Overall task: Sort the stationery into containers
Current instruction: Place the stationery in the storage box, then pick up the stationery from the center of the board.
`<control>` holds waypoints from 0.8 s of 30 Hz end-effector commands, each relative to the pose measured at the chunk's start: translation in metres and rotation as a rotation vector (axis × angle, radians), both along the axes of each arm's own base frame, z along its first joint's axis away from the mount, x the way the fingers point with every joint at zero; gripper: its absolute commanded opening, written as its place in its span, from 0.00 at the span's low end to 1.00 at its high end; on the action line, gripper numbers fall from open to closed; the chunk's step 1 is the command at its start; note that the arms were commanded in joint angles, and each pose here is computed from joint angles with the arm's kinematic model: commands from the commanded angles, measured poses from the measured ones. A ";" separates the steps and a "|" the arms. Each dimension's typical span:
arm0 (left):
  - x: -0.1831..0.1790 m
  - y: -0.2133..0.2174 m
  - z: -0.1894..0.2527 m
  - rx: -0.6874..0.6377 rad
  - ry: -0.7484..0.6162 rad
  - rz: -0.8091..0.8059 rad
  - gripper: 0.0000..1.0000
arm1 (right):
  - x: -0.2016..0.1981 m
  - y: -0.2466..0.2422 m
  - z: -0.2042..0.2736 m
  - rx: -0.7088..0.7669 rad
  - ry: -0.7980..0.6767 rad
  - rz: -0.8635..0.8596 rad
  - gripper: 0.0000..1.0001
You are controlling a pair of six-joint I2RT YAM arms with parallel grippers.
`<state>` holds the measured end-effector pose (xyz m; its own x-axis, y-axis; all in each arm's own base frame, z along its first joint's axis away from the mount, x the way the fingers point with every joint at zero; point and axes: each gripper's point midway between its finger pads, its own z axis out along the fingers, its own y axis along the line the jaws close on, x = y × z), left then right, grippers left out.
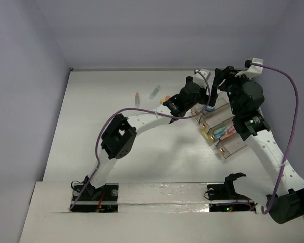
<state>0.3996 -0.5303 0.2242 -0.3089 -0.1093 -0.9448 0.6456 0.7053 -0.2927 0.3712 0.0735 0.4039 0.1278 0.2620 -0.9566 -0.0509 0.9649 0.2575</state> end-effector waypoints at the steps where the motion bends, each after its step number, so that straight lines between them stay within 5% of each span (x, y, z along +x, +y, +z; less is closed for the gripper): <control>1: -0.008 0.035 0.093 -0.182 -0.127 0.062 0.99 | -0.006 0.001 0.033 0.047 -0.057 0.017 0.47; 2: -0.009 0.053 0.112 -0.220 -0.134 0.080 0.99 | -0.006 0.002 0.031 0.047 -0.045 0.022 0.32; 5: -0.019 0.091 0.100 -0.257 -0.077 0.132 0.99 | 0.003 0.005 0.020 0.038 0.002 0.024 0.20; 7: -0.028 0.118 0.062 -0.244 -0.015 0.179 0.99 | 0.014 0.009 0.006 0.022 0.044 0.025 0.19; 10: -0.048 0.156 0.065 -0.284 0.006 0.224 0.99 | 0.034 0.014 -0.026 -0.003 0.132 0.028 0.22; 13: -0.072 0.195 0.043 -0.284 0.076 0.234 0.98 | 0.057 0.031 -0.065 -0.030 0.256 0.083 0.33; 16: -0.095 0.225 0.060 -0.309 0.071 0.249 0.98 | 0.074 0.047 -0.093 -0.051 0.348 0.140 0.59; 17: -0.107 0.240 0.065 -0.306 0.071 0.255 0.98 | 0.085 0.052 -0.110 -0.067 0.402 0.151 0.75; 20: -0.128 0.272 0.075 -0.270 0.056 0.279 0.99 | 0.105 0.058 -0.151 -0.103 0.516 0.150 0.94; 24: -0.147 0.309 0.082 -0.199 0.041 0.318 0.99 | 0.131 0.065 -0.179 -0.138 0.613 0.149 1.00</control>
<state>0.2634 -0.2475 0.3121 -0.2628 -0.4455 -0.8558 0.4334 0.7380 -0.5173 0.4883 0.1343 0.2239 -0.4558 0.1274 -0.8809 -0.0566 0.9836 0.1715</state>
